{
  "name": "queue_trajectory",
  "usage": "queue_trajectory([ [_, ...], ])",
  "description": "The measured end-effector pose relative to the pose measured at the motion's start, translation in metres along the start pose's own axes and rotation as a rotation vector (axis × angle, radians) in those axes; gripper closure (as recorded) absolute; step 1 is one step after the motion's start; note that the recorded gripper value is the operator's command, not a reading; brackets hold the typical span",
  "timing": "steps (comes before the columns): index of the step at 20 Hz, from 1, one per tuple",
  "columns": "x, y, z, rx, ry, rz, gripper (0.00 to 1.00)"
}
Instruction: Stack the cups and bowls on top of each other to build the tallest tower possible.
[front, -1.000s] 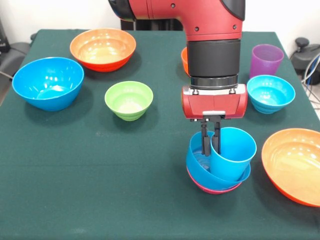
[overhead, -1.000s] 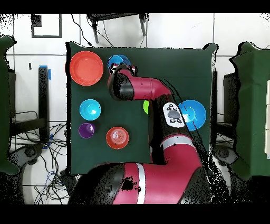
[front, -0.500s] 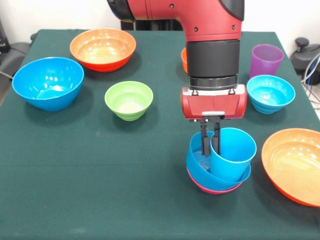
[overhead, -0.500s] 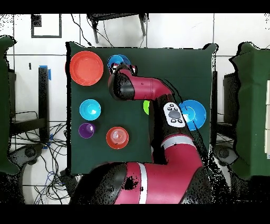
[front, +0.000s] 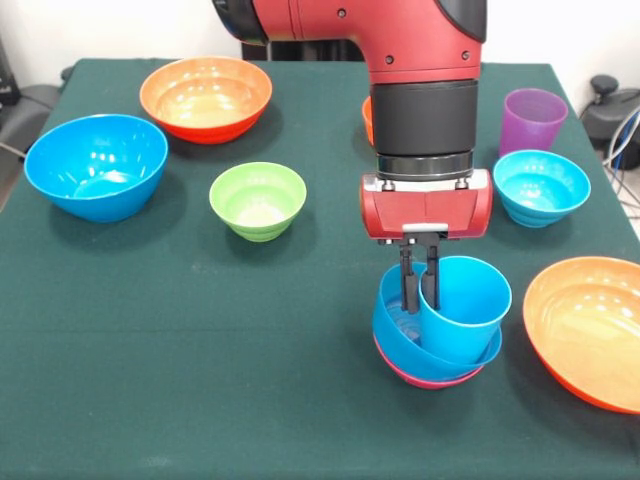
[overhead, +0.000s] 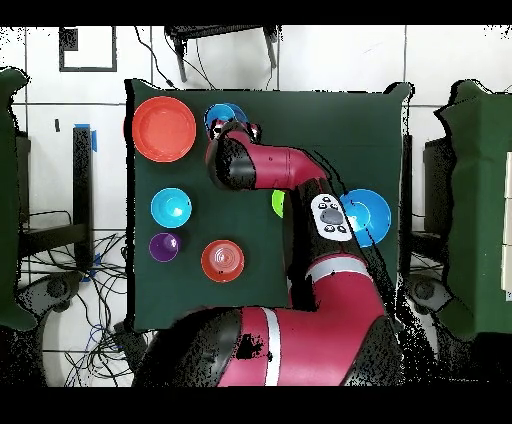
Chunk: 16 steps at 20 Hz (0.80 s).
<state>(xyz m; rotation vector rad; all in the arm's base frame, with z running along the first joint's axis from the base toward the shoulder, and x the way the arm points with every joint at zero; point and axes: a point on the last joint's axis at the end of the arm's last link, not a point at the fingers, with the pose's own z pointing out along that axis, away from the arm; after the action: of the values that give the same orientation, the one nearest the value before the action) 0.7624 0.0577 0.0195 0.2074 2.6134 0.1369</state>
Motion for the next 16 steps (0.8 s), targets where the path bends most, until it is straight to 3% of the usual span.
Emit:
queue_trajectory([
  [5,0.007,0.007,-0.006,0.010,0.009,-0.026,1.00],
  [9,0.016,0.027,-0.019,0.013,0.019,-0.067,1.00],
  [16,0.014,0.038,-0.031,0.010,0.012,-0.087,1.00],
])
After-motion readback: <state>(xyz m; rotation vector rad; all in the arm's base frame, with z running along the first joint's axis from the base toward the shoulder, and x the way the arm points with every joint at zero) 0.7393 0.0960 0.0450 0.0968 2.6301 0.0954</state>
